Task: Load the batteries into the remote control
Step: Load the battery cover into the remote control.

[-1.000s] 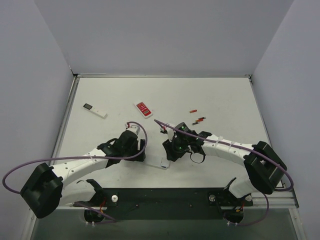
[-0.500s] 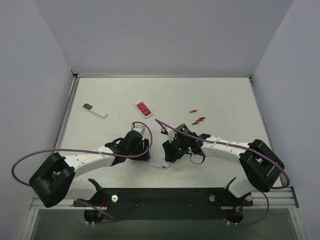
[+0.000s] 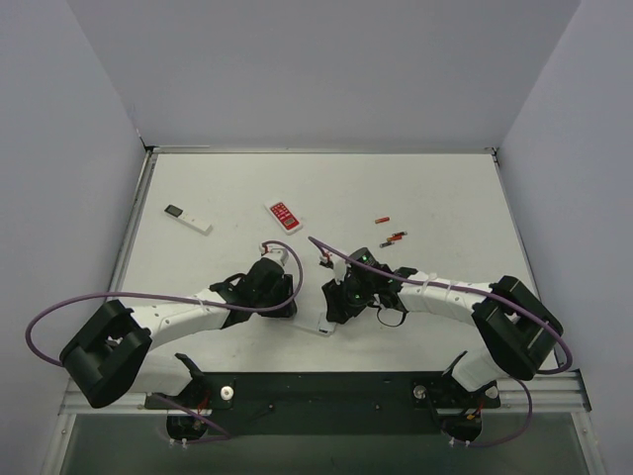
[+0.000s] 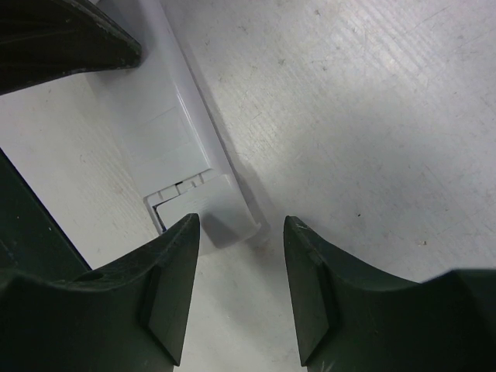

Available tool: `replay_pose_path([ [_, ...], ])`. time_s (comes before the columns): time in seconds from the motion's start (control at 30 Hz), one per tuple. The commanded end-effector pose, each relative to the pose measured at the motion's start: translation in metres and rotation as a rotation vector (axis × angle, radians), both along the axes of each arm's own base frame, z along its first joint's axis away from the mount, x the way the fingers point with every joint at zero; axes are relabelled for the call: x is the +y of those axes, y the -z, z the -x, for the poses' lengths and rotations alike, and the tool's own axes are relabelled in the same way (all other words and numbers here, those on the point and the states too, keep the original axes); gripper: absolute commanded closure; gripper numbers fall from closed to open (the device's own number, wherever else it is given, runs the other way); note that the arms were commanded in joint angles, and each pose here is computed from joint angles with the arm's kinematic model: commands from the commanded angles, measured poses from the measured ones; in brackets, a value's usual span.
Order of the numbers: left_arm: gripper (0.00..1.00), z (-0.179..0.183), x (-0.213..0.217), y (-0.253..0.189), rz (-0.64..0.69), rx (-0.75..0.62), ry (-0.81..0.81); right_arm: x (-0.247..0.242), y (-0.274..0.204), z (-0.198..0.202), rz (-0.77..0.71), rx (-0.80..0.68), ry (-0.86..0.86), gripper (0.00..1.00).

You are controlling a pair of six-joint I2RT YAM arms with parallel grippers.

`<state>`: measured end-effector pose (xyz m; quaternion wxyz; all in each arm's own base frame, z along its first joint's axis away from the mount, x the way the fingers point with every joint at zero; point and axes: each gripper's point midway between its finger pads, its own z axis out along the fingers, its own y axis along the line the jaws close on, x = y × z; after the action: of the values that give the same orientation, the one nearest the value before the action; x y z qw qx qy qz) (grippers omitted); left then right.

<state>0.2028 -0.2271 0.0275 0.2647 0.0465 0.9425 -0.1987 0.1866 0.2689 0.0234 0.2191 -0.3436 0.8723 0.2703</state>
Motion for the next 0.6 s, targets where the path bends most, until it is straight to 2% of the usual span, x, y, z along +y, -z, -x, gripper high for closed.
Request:
replay_pose_path([
  [0.0,0.49,0.0019,-0.0065,-0.0048,0.034,-0.012,0.004,0.0005,0.0024,0.0054,-0.026,0.025,0.0,0.57],
  [0.27,0.52,0.0053,-0.0081,-0.0058,0.039,-0.008,0.007,0.0004,0.0053,0.012,-0.027,0.041,-0.012,0.58],
  [0.57,0.53,0.0069,-0.0082,-0.007,0.04,-0.009,0.007,0.0058,0.004,0.0149,-0.036,0.051,-0.033,0.64],
])
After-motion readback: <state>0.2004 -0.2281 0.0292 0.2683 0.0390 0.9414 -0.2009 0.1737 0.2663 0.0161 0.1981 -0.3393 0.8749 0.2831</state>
